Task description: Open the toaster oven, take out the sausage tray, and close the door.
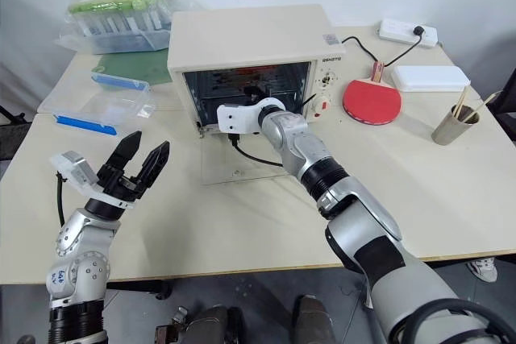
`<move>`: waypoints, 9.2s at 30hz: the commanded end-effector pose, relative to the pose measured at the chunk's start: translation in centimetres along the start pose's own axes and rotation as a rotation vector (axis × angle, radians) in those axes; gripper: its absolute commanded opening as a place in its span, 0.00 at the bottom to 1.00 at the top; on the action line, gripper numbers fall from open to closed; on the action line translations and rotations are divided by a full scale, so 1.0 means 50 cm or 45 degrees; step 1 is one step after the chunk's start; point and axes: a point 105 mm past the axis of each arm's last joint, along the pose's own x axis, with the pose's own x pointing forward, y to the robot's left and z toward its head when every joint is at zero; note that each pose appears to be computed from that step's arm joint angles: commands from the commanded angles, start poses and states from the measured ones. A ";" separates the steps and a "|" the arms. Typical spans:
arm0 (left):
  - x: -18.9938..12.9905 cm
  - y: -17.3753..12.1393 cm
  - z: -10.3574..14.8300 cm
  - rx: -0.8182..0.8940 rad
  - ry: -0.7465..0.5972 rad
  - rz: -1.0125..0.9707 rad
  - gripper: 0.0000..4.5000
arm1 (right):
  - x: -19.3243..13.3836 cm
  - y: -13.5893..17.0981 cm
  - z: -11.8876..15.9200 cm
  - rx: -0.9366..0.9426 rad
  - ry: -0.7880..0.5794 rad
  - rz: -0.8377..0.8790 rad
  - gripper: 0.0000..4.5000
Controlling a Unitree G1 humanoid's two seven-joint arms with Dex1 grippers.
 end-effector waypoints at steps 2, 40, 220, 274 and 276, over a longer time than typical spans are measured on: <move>-0.003 -0.002 0.017 0.051 -0.027 -0.001 1.00 | 0.009 -0.035 0.004 -0.018 -0.011 -0.087 0.84; -0.021 -0.002 0.008 0.055 -0.023 0.064 1.00 | 0.023 -0.023 -0.026 -0.068 0.068 -0.191 0.00; 0.178 0.069 0.042 0.012 0.078 -0.428 1.00 | -0.042 -0.015 0.065 -0.071 -0.091 -0.264 0.01; 0.008 -0.050 0.047 -0.855 0.371 -0.165 1.00 | -0.256 0.038 0.063 -0.228 -0.585 -0.302 0.01; 0.016 -0.052 0.041 -0.905 0.385 -0.168 1.00 | -0.259 0.041 0.064 -0.228 -0.596 -0.297 0.01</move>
